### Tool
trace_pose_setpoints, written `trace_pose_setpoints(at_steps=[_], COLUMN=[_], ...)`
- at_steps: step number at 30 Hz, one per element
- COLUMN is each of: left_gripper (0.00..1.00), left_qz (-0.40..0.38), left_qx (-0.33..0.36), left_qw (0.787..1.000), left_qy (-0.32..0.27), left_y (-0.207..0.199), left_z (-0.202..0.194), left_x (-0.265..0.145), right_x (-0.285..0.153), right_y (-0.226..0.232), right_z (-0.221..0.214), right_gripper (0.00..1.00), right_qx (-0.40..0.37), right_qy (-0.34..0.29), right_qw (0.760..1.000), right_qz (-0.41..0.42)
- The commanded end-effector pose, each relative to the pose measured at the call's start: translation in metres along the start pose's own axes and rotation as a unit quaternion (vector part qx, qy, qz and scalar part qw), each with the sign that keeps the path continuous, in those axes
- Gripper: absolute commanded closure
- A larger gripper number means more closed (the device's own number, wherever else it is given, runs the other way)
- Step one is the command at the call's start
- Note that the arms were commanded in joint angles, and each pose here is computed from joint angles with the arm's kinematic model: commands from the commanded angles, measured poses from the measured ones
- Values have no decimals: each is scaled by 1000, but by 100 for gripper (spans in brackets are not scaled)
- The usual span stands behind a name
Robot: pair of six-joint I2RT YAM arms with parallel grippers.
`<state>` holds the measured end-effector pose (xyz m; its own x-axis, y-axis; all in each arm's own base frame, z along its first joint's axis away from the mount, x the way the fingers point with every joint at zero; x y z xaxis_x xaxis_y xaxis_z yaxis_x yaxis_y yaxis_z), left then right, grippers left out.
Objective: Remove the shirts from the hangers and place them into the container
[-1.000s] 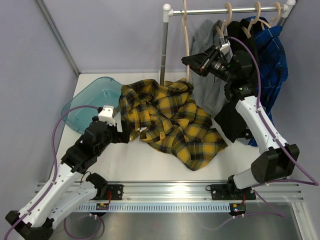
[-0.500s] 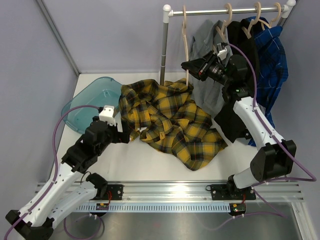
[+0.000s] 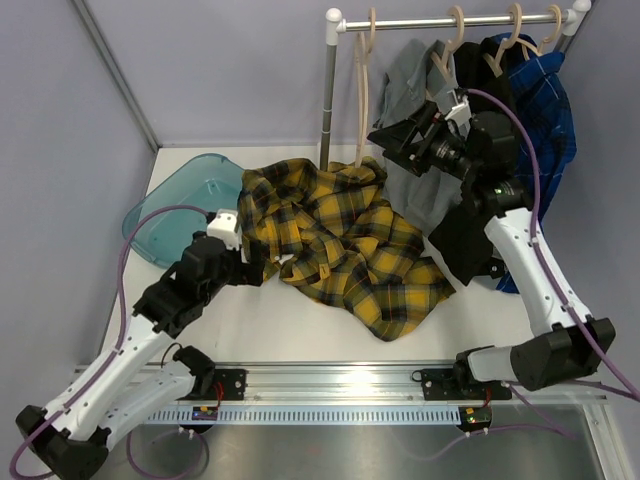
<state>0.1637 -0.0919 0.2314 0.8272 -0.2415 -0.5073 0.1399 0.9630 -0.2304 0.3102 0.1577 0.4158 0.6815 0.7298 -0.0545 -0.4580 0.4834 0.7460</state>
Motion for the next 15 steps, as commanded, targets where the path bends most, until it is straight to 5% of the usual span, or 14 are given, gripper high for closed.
trace_pose_setpoints(at_steps=[1, 10, 15], left_gripper=[1, 1, 1], left_qz=[-28, 13, 17], left_qx=[-5, 3, -5], left_qw=[1000, 1000, 999], left_qy=[-1, -6, 39], left_y=[-16, -69, -100], left_z=[17, 49, 35], left_x=[7, 42, 107], right_x=[-43, -137, -175], right_y=[30, 40, 39], right_z=[6, -33, -61], right_gripper=[1, 0, 0], right_qx=[-105, -218, -241], right_qy=[-15, -39, -43], right_qw=[994, 966, 958], right_qz=[-31, -132, -146])
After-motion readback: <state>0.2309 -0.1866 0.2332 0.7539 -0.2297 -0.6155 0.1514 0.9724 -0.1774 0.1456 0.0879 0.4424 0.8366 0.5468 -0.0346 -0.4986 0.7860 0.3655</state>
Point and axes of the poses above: each gripper's point midway between its finger pads, its own x axis out along the fingers, its own y axis along the line the jaws close on, z = x × y, the point moved 8 cm from there along -x, back along the fingers, and after that the axes turned 9 degrees about -x, right-handed, at the moved point
